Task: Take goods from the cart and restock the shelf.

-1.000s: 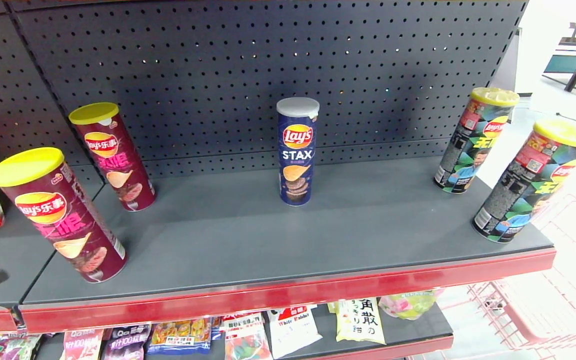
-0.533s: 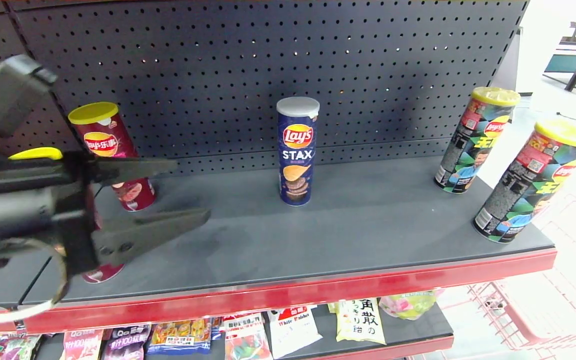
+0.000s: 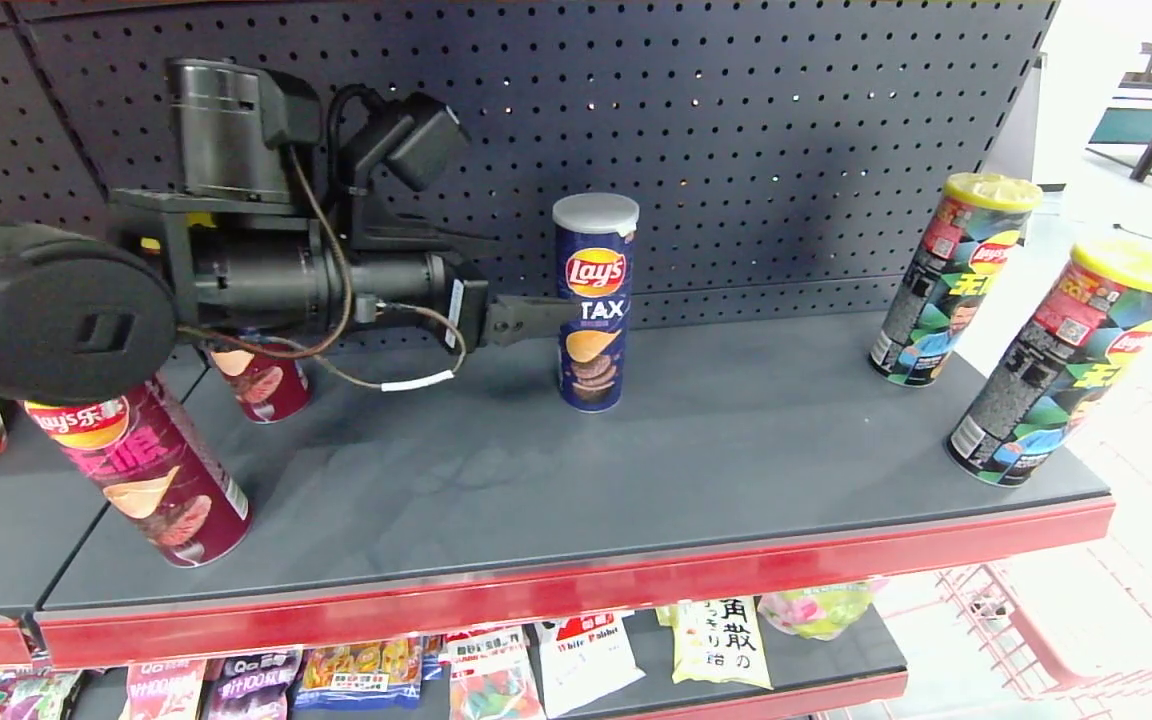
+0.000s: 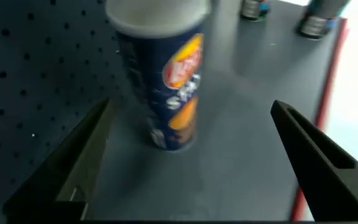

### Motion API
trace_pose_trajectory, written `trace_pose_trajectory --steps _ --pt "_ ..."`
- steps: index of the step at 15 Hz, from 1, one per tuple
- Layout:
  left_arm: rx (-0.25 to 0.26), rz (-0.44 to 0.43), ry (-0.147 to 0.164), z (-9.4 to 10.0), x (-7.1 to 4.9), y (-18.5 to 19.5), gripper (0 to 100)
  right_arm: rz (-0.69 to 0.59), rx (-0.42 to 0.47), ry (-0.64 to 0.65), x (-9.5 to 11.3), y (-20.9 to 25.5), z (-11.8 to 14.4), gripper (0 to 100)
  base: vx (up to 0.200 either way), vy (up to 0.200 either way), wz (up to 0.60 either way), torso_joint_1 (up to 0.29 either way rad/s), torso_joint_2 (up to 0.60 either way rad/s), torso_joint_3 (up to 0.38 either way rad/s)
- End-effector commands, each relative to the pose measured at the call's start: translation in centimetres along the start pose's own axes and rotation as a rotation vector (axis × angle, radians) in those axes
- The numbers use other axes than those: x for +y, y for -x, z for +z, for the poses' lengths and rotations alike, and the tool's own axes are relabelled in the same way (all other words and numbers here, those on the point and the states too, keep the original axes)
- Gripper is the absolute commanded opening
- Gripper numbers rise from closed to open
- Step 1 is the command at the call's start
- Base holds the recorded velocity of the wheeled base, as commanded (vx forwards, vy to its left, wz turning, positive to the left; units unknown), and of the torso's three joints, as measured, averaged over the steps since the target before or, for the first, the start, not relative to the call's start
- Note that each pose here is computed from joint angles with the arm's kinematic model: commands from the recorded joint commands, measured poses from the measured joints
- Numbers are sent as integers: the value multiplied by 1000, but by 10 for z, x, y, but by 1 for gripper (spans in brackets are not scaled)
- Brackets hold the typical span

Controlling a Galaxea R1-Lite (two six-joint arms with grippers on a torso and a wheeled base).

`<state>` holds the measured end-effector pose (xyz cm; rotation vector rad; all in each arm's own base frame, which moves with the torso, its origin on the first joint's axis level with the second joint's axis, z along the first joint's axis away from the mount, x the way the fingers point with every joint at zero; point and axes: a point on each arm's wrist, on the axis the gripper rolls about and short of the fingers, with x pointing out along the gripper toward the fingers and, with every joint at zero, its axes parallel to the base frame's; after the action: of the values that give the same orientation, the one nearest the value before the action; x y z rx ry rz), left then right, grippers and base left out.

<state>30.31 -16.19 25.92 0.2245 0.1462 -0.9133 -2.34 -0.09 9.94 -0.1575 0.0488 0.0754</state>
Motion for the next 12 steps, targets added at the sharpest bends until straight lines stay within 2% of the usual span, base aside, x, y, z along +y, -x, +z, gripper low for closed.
trace_pose_trajectory --steps 1,7,12 --pt "33 9 14 -12 13 -28 100 -1 -2 -8 0 0 0 0 0 0 0 0 0 0" --pt "28 11 15 -18 28 -54 100 -1 7 -28 0 0 -2 0 0 0 0 0 0 0" --pt "-26 -82 5 -15 39 -71 100 -1 10 -28 0 -1 -3 0 0 0 0 0 0 0"
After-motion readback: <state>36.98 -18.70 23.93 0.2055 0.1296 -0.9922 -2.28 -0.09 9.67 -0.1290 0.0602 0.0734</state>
